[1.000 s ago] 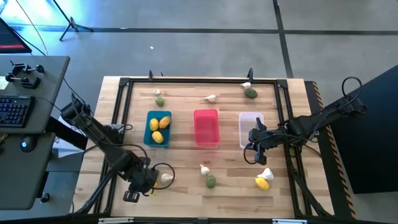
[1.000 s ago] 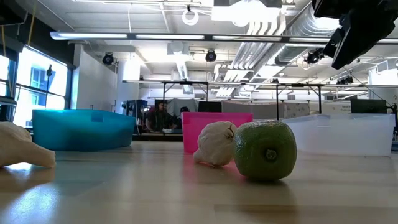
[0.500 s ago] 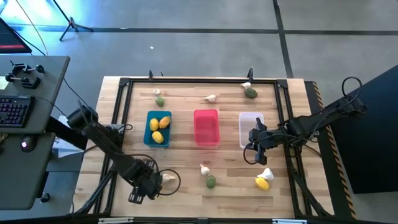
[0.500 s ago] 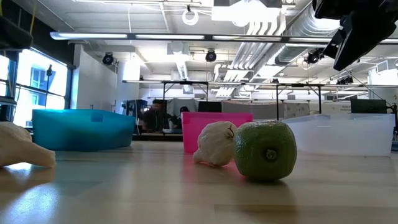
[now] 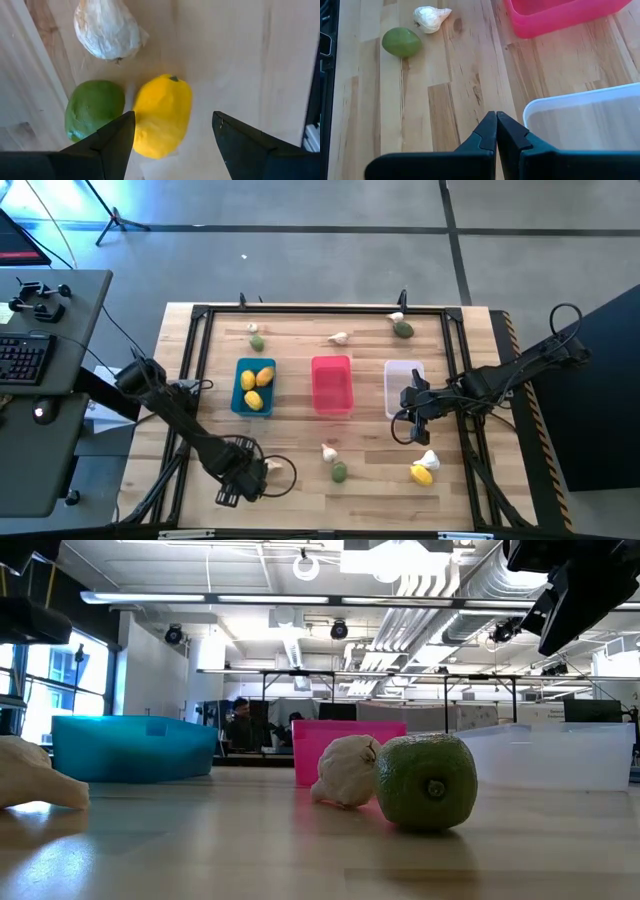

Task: Sort produce into baskets
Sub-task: Put the left yellow lemon into the blue bin

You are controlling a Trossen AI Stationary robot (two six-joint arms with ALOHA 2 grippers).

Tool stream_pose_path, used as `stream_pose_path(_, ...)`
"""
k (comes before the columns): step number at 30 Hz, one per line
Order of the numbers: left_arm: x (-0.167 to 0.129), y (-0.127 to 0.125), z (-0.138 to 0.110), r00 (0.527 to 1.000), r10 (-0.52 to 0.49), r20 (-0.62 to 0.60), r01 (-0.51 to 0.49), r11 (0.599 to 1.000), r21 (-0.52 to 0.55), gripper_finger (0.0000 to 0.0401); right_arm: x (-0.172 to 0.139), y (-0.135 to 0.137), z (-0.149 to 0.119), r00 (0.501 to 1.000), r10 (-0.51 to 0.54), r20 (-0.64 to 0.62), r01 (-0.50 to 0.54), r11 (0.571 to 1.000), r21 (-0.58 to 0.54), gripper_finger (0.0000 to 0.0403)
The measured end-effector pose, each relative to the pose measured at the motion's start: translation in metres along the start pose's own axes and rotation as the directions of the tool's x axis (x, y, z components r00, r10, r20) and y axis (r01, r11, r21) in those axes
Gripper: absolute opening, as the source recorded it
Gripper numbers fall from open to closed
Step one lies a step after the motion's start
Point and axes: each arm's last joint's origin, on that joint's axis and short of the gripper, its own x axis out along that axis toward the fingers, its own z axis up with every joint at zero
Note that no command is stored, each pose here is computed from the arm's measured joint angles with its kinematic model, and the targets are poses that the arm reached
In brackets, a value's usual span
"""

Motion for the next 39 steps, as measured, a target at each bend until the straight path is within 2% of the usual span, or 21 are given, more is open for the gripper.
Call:
stream_pose_path(14, 0.021, 0.006, -0.009, 0.998, 0.018, -0.052, -0.018, 1.000, -0.005, 0.0243, 0.000, 0.000, 0.000, 1.000, -0.001, -0.001, 0.001, 1.000, -0.005, 0.0000)
stream_pose_path(17, 0.022, 0.006, -0.009, 0.998, 0.006, -0.063, -0.007, 1.000, -0.010, 0.0220, 0.000, 0.000, 0.000, 1.000, -0.003, -0.005, 0.003, 1.000, -0.005, 0.0000)
stream_pose_path(21, 0.016, 0.005, -0.010, 0.997, -0.052, -0.055, 0.049, 0.997, -0.057, 0.0168, 0.000, 0.000, -0.001, 1.000, -0.004, -0.005, 0.003, 1.000, -0.006, 0.0000)
stream_pose_path(25, -0.010, 0.004, -0.010, 0.994, -0.103, 0.026, 0.106, 0.982, -0.155, 0.0121, 0.000, 0.000, -0.001, 1.000, -0.004, -0.005, 0.003, 1.000, -0.006, 0.0000)
stream_pose_path(27, -0.030, 0.007, -0.012, 0.986, -0.139, 0.091, 0.157, 0.961, -0.230, 0.0115, 0.000, 0.000, 0.000, 1.000, -0.004, -0.005, 0.004, 1.000, -0.006, 0.0000)
stream_pose_path(28, -0.040, 0.011, -0.014, 0.981, -0.152, 0.122, 0.181, 0.942, -0.281, 0.0115, 0.000, 0.000, -0.001, 1.000, -0.004, -0.005, 0.003, 1.000, -0.006, 0.0000)
stream_pose_path(30, -0.059, 0.023, -0.020, 0.972, -0.165, 0.165, 0.221, 0.881, -0.419, 0.0115, 0.000, 0.000, 0.000, 1.000, -0.003, -0.005, 0.003, 1.000, -0.006, 0.0000)
stream_pose_path(33, -0.082, 0.046, -0.030, 0.966, -0.141, 0.218, 0.249, 0.739, -0.626, 0.0115, 0.000, 0.000, 0.000, 1.000, -0.004, -0.005, 0.004, 1.000, -0.006, 0.0000)
stream_pose_path(35, -0.094, 0.065, -0.035, 0.964, -0.099, 0.246, 0.254, 0.612, -0.749, 0.0115, 0.000, 0.000, 0.000, 1.000, -0.003, -0.005, 0.003, 1.000, -0.006, 0.0000)
stream_pose_path(37, -0.101, 0.087, -0.040, 0.969, -0.037, 0.246, 0.236, 0.447, -0.863, 0.0115, 0.000, 0.000, 0.000, 1.000, -0.004, -0.005, 0.003, 1.000, -0.006, 0.0000)
stream_pose_path(39, -0.106, 0.108, -0.041, 0.965, 0.035, 0.258, 0.232, 0.332, -0.914, 0.0115, 0.000, 0.000, 0.000, 1.000, -0.003, -0.004, 0.003, 1.000, -0.006, 0.0000)
